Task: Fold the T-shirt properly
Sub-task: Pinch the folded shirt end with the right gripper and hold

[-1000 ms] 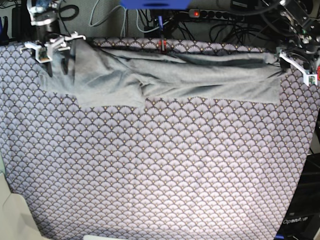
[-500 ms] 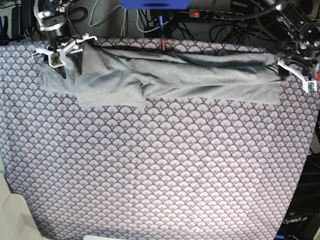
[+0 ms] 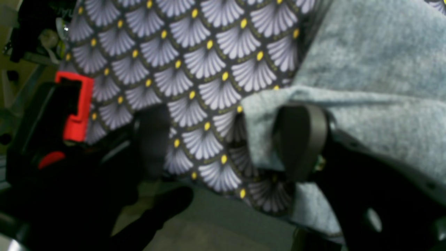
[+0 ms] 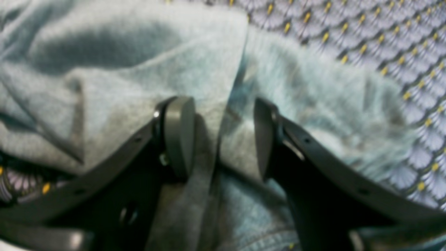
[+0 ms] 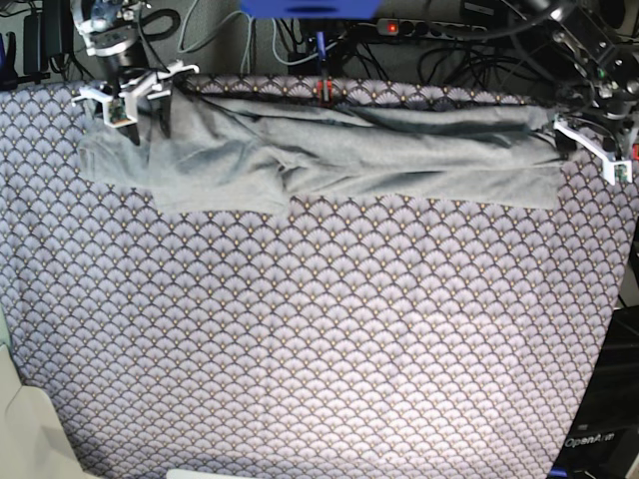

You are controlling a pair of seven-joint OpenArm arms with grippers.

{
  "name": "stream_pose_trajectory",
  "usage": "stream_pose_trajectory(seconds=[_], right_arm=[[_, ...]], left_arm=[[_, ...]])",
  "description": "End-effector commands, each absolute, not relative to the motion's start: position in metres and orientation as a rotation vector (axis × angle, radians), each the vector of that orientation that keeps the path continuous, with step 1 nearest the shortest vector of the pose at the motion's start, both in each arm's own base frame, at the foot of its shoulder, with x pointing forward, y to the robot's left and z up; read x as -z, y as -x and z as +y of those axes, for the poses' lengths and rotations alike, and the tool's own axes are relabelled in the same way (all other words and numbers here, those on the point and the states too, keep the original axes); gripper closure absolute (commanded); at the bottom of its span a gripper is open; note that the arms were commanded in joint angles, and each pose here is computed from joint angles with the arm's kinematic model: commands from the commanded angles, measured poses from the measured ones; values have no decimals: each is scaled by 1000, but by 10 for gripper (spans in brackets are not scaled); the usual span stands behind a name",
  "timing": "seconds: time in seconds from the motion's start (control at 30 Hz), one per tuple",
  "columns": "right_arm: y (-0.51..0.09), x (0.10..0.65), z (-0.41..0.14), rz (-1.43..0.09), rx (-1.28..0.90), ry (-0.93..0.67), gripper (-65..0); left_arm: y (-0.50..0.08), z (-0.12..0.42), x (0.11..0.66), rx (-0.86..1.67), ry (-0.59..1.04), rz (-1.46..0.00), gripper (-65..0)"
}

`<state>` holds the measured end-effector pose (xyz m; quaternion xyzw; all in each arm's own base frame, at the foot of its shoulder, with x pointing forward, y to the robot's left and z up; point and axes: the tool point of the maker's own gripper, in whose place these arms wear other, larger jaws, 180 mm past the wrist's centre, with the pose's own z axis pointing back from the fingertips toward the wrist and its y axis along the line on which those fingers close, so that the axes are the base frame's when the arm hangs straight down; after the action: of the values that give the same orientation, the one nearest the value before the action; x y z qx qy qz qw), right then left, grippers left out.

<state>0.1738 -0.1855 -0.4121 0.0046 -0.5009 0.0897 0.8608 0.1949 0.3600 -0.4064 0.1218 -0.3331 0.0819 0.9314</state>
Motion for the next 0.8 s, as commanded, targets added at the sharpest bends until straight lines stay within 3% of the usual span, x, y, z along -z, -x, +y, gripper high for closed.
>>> stream_pose_trajectory(seconds=[0.0,0.23,0.43,0.5,0.77], right_arm=[[-177,402,-188,-1096,-183,-3,-291],[-177,403,-188,-1094,-182,-5,-267],[-177,403,-188,-1094,-183,-6,-49],[-177,403,-188,-1094,-183,-6,-10],[-168,399,-188,-1091,-192,-1,-6]], left_arm=[[-202,367,393,-163,-274,-724,-480],[-202,368,393,-162,-275,-724,-479],[-202,368,393,-162,-275,-724,-479],[-202,368,393,-162,-275,-724,-479],[-202,367,393,-163,-274,-725,-479]])
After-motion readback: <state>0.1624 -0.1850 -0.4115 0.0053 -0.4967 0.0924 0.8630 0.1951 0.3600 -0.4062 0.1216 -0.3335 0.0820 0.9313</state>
